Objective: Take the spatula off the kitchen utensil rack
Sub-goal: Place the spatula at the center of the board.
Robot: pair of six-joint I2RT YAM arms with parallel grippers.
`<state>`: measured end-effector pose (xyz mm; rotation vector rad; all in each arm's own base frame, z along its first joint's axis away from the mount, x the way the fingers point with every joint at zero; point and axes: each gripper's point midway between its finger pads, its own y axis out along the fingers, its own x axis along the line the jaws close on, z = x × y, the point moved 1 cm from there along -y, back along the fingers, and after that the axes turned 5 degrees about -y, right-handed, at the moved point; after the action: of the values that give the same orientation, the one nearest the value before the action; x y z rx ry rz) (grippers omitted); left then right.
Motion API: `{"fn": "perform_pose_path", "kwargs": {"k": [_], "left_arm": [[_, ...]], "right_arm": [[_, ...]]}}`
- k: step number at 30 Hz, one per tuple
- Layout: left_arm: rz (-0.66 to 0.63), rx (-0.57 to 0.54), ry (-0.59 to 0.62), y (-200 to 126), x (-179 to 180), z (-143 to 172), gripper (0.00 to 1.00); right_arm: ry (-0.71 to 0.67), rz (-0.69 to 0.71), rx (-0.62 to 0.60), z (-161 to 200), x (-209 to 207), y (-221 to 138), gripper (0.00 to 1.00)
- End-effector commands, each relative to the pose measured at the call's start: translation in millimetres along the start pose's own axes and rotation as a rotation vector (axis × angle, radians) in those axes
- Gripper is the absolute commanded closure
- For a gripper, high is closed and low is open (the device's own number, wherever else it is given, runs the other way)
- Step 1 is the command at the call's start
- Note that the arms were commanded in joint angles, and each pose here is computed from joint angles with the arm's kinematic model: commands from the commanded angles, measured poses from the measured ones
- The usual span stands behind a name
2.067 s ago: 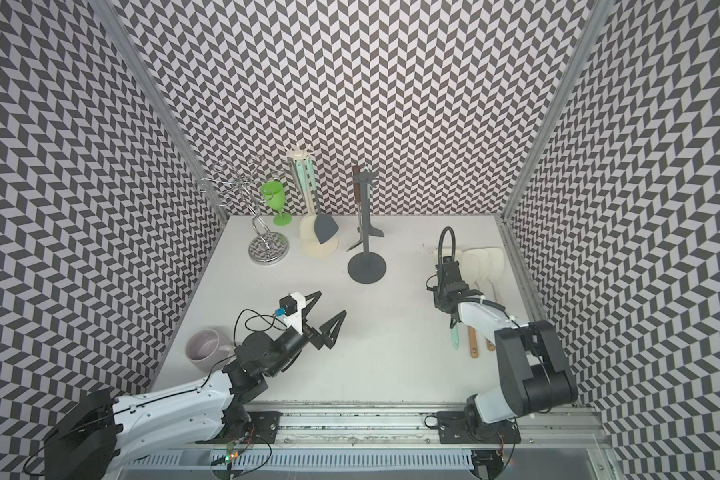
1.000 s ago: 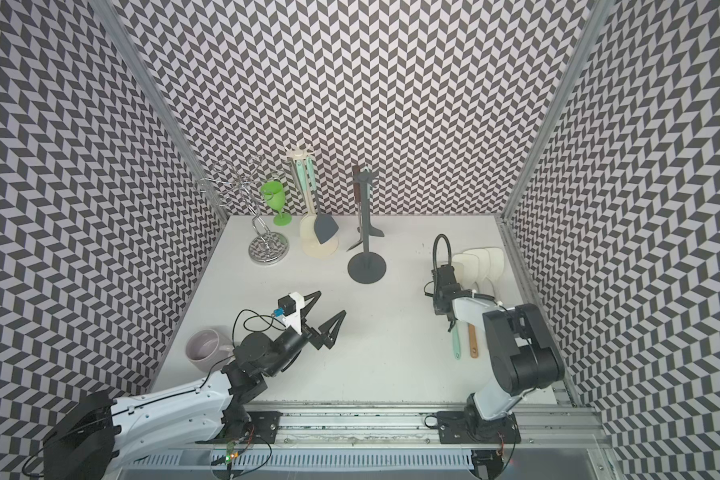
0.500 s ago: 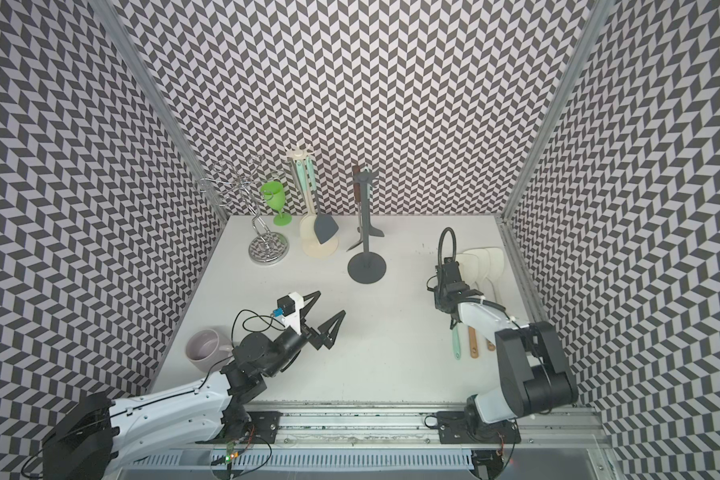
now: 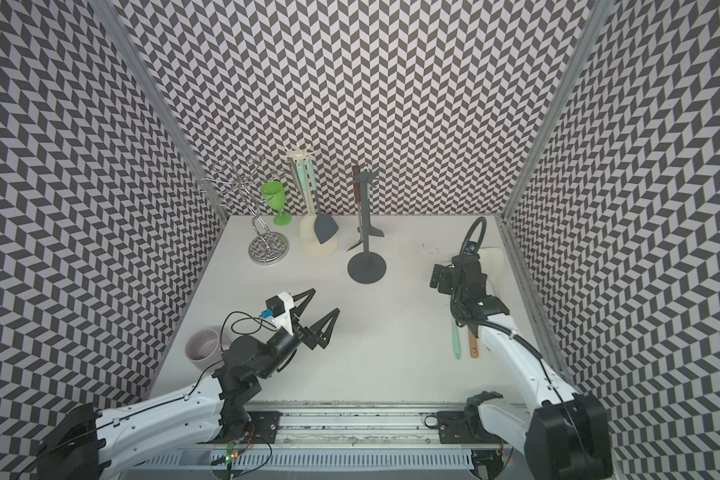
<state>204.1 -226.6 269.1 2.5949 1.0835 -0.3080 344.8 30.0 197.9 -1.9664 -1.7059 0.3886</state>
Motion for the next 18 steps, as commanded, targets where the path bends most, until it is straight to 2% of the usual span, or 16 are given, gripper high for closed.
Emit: {"fn": "perform_pose_path", "kwargs": {"k": [1,6,12,18], "left_arm": [[0.004,0.007,0.003,1.6,-0.7,0.7,0.0],[-0.006,0.036,-0.012,8.4,0.2,8.3,0.0],[-0.087,0.06,-0.06,15.9,13.2,18.6,0.0],[-0.032,0.075,-0.073,17.4,4.7,22.7,0.0]], "right_arm": [[0.196,0.004,-0.068,-20.4,-3.1,-14.9,0.0],[0.209,-0.082,-0.133,-26.6,5.4,-25.1,0.0],[0.162,-0.244,-0.22,-37.3,24.6,-47.2,0.0],[0.089,-0.377,-0.243,-40.2,45.1,-58.2,0.0]]}}
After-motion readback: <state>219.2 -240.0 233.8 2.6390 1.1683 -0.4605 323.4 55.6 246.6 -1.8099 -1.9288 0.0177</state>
